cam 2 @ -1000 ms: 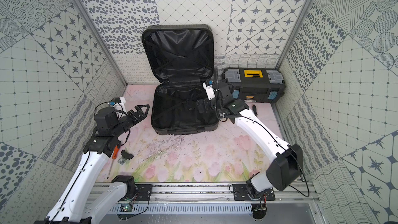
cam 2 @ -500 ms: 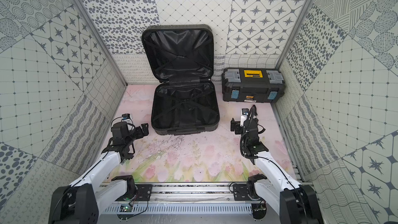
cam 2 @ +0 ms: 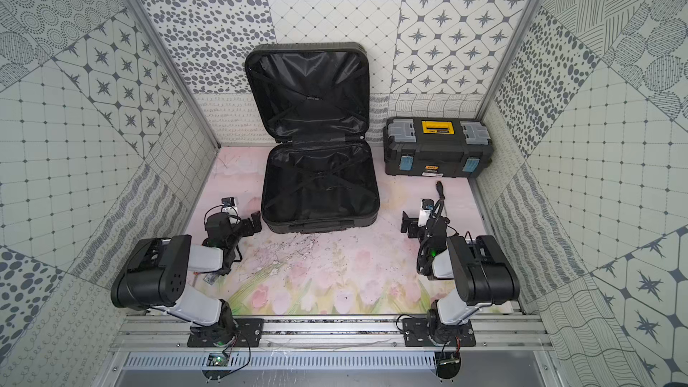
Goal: Open the suitcase zippers
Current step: Reset both arms
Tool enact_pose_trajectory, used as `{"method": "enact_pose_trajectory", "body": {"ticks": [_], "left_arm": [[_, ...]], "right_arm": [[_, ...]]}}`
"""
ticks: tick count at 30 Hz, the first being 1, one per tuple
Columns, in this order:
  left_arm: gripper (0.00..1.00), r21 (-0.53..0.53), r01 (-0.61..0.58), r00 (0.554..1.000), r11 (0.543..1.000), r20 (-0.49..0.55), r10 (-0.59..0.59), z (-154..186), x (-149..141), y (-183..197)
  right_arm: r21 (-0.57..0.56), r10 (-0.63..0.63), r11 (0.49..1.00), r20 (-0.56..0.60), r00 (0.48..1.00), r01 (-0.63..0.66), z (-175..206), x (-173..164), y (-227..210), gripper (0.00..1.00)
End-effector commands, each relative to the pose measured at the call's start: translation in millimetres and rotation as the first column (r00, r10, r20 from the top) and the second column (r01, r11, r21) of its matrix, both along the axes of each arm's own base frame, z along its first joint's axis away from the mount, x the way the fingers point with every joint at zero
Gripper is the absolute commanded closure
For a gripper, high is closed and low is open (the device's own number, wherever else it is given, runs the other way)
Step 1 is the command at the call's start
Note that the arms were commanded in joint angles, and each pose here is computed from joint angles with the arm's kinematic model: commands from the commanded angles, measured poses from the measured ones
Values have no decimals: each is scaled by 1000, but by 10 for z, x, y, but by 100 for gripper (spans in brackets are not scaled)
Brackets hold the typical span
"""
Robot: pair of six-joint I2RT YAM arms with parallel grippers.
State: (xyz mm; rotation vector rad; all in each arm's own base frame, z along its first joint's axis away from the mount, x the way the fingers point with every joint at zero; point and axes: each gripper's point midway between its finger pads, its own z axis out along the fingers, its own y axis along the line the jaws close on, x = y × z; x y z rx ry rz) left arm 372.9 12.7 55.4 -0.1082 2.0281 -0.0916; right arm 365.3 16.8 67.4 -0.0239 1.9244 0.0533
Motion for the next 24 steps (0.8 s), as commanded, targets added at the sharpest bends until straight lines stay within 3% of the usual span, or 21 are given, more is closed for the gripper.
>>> {"method": "enact_pose_trajectory", "body": {"ticks": [1, 4, 6, 11, 15, 24], "left_arm": [[1, 141, 24, 996, 990, 79, -35, 251, 257, -89], [1, 208, -35, 996, 977, 82, 19, 264, 258, -69], [1, 178, -25, 999, 984, 50, 16, 230, 253, -71], [1, 210, 105, 987, 972, 101, -128, 279, 216, -313], [1, 135, 29, 998, 990, 51, -36, 234, 272, -101], [1, 161, 15, 998, 987, 53, -24, 230, 268, -91]], "right_arm": [[-6, 46, 999, 68, 997, -45, 372, 320, 63, 1], [16, 19, 1000, 33, 999, -19, 369, 413, 5, 1], [18, 7, 1000, 55, 998, -8, 385, 422, -16, 1], [9, 25, 1000, 44, 999, -25, 376, 411, 14, 1], [10, 26, 1000, 44, 999, -27, 372, 412, 17, 1], [9, 25, 1000, 46, 999, -26, 383, 414, 15, 1]]}}
